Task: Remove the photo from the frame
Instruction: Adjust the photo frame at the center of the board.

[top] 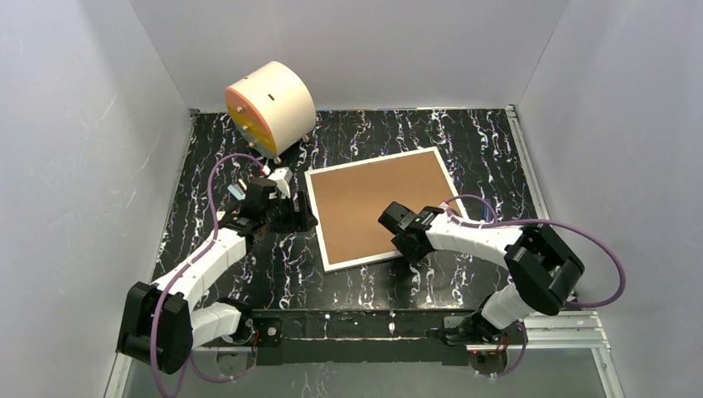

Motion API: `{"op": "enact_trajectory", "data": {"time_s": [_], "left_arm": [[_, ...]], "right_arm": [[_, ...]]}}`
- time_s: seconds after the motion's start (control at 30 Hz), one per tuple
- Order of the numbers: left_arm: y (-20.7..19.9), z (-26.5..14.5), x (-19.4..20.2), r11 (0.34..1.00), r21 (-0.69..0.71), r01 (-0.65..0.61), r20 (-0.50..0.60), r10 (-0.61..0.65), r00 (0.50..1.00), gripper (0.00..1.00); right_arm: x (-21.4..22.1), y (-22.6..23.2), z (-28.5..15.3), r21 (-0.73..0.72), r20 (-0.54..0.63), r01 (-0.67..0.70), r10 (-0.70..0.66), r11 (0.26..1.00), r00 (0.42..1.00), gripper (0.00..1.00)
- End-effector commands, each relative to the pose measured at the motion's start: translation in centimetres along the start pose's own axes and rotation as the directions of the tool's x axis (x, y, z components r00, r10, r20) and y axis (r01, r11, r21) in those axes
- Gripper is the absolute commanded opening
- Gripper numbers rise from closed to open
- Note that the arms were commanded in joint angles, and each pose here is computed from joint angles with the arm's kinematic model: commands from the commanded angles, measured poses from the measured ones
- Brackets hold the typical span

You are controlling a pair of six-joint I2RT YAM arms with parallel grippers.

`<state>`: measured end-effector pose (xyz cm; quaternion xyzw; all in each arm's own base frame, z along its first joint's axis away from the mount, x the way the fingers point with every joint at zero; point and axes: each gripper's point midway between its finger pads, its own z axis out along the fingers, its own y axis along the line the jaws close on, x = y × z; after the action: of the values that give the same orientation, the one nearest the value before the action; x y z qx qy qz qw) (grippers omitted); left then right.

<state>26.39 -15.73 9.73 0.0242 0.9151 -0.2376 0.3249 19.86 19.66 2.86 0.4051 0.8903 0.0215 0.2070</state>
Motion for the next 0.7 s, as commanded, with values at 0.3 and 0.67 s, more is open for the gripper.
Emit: {"op": "enact_trajectory", "data": {"time_s": [0.3, 0.67], "left_arm": [[0.2, -0.7, -0.2, 1.0, -0.021, -0.006, 0.012, 0.006, 1.0, 0.73], [1.2, -1.4, -1.0, 0.996, -0.086, -0.009, 0.06, 0.014, 0.998, 0.74]], "right_arm": [[0.7, -1.1, 1.1, 0.028, -0.023, -0.01, 0.01, 1.0, 1.0, 0.37], [-0.8, -0.8, 0.2, -0.094, 0.042, 0.262, -0.259, 0.96, 0.965, 0.01]]}}
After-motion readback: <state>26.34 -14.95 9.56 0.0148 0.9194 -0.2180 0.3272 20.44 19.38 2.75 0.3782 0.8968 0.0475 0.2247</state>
